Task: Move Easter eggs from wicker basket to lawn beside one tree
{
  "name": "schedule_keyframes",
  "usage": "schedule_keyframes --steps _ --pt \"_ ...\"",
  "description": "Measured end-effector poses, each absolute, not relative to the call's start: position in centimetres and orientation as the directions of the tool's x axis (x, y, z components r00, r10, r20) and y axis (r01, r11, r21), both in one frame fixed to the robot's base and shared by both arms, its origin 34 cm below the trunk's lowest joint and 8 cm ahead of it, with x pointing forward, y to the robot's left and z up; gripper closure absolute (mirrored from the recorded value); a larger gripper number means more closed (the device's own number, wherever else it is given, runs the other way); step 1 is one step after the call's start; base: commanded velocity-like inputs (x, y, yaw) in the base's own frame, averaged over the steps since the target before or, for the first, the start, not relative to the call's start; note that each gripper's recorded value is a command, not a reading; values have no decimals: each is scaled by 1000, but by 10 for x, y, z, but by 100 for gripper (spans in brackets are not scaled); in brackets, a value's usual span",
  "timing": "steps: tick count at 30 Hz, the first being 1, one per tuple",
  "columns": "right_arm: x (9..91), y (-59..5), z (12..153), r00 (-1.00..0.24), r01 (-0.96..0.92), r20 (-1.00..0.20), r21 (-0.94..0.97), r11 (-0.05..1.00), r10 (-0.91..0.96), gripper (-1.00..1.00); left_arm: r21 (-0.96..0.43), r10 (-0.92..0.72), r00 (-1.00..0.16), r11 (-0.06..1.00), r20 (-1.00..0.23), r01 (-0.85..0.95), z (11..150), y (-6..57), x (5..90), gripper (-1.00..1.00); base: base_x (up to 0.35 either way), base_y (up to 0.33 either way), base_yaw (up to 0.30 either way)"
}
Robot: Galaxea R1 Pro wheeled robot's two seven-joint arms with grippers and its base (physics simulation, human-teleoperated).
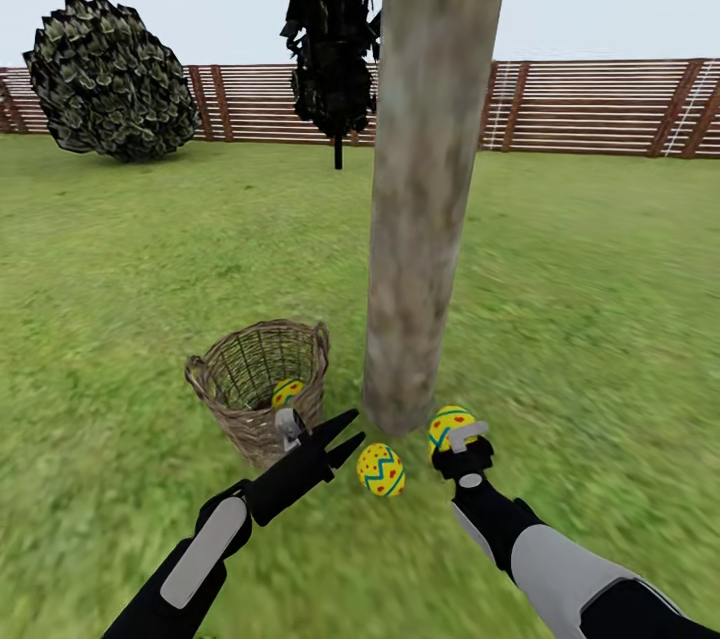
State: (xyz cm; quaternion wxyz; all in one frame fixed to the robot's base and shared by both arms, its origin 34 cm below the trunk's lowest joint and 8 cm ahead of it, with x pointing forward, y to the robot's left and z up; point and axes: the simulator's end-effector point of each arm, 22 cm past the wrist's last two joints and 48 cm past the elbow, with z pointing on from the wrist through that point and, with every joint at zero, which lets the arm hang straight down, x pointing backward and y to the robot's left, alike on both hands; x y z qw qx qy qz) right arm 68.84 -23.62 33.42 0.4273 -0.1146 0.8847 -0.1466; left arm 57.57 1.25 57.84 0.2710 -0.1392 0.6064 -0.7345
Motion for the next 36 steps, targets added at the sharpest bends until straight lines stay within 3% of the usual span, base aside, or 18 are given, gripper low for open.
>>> schedule_keyframes --steps 7,14,32,36 --pt "688 -232 333 -608 -90 -724 -345 934 -326 100 -966 -568 -814 -118 -124 230 579 13 576 -100 39 -208 231" --pt "682 -210 319 -615 -202 -718 -257 945 -327 100 -966 -568 -814 -118 -123 228 578 13 576 -100 2 -4 8" --pt "670 -208 278 -653 -213 -686 -240 947 -321 100 -980 -565 -824 -134 -48 149 541 4 579 -100 0 0 0" --pt "670 -208 271 -651 -207 -693 -230 951 -310 100 -967 -567 -820 -161 -74 198 561 7 582 -100 0 0 0"
